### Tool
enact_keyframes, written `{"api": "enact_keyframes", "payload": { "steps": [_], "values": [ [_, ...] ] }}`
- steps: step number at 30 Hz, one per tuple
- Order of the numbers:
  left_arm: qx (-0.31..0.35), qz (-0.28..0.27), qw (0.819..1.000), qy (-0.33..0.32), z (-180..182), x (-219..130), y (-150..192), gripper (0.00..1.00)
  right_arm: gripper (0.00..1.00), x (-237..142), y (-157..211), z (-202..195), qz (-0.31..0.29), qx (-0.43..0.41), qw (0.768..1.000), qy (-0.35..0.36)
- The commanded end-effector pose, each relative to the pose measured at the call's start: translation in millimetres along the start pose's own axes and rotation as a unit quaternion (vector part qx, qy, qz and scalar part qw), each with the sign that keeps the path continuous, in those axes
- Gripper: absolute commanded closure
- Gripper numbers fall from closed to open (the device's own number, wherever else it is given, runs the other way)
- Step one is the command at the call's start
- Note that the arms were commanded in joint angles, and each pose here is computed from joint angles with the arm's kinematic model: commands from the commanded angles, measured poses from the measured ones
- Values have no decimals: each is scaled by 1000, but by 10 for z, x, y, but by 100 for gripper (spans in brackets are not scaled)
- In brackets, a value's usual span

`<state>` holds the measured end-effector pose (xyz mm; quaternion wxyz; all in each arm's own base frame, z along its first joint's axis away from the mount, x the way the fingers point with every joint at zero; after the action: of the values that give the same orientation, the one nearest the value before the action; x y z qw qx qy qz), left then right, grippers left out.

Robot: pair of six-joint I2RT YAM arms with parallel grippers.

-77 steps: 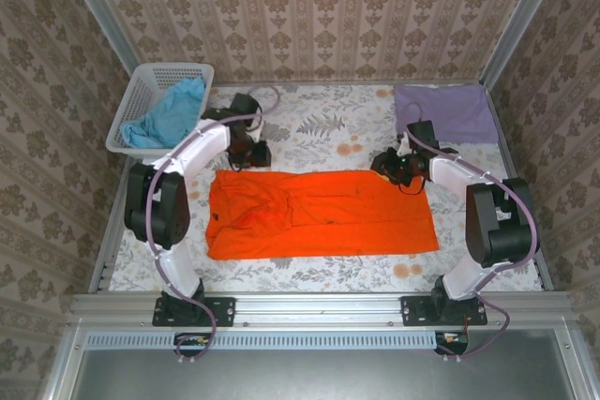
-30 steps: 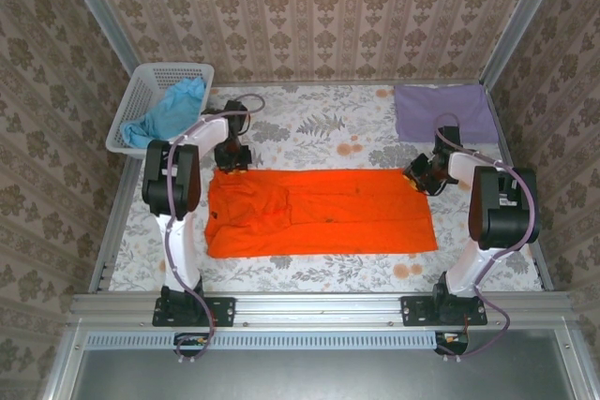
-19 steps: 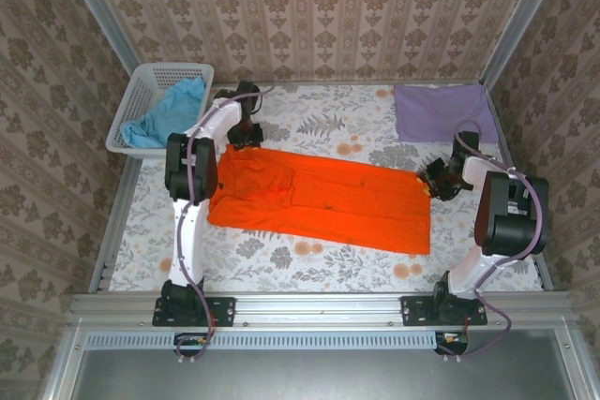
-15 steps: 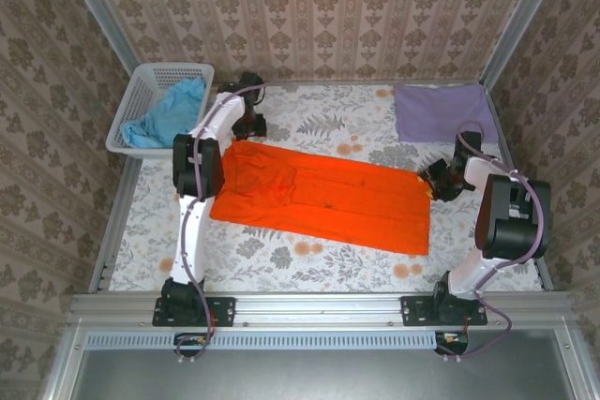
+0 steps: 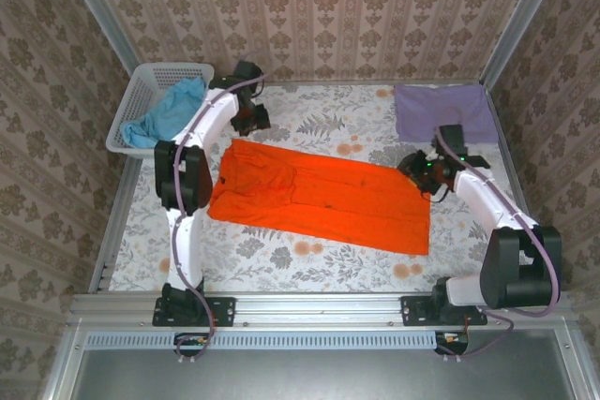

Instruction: Fold and stack the t-shirts

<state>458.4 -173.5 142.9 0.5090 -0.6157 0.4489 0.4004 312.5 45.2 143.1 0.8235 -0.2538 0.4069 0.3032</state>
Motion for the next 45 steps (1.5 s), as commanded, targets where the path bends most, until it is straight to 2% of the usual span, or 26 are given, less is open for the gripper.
{"api": "enact_keyframes", "payload": {
  "steps": [1, 5, 12, 14, 16, 20, 24, 26, 27, 30, 34, 40, 45],
  "values": [
    [-40, 51, 998, -12, 36, 273, 313, 61, 60, 21, 406, -17, 53, -56, 997, 23],
    [-39, 88, 995, -38, 111, 591, 479, 61, 62, 72, 712, -25, 85, -97, 991, 35],
    [4, 102, 994, -47, -30, 1066, 260, 60, 62, -4, 941, -163, 106, -121, 986, 53],
    [11, 99, 994, -36, -138, 1212, 170, 58, 62, -60, 968, -181, 102, -125, 986, 49],
    [11, 95, 995, 5, -314, 1376, 55, 58, 62, -115, 1000, -207, 98, -129, 986, 48],
    [12, 21, 994, 106, -763, 1519, -291, 56, 62, -178, 1060, -243, 101, -128, 986, 41],
    [26, -78, 971, 224, -1290, 1489, -647, 48, 62, -220, 1098, -253, 101, -136, 985, 35],
    [30, -120, 958, 260, -1452, 1443, -812, 43, 62, -207, 1129, -250, 106, -142, 984, 28],
    [41, -132, 950, 280, -1670, 1403, -784, 40, 62, -186, 1155, -250, 111, -147, 983, 25],
    [43, -157, 931, 328, -1918, 1154, -869, 31, 63, -129, 1217, -224, 125, -162, 979, 23],
    [86, -183, 922, 331, -2011, 473, -933, 22, 63, -7, 1284, -74, 130, -181, 975, 9],
    [108, -215, 947, 213, -1477, -495, -891, 13, 64, 363, 1392, 216, 135, -204, 970, 3],
    [55, -204, 972, 101, -694, -805, -638, 13, 65, 750, 1466, 208, 151, -189, 969, 43]
  ]
}}
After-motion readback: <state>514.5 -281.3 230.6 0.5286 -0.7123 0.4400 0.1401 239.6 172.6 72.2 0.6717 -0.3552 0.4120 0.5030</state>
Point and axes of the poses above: each hand's point on the last joint's axis, 136 mm out from that joint toward the fingers, its own x axis out along the fingers, its own z axis along the line the jaws close on, y = z × x, the point moved 4 cm from there along -x, back along the fingers, and after that the axes turned 6 degrees about x, right-handed, at the moved point
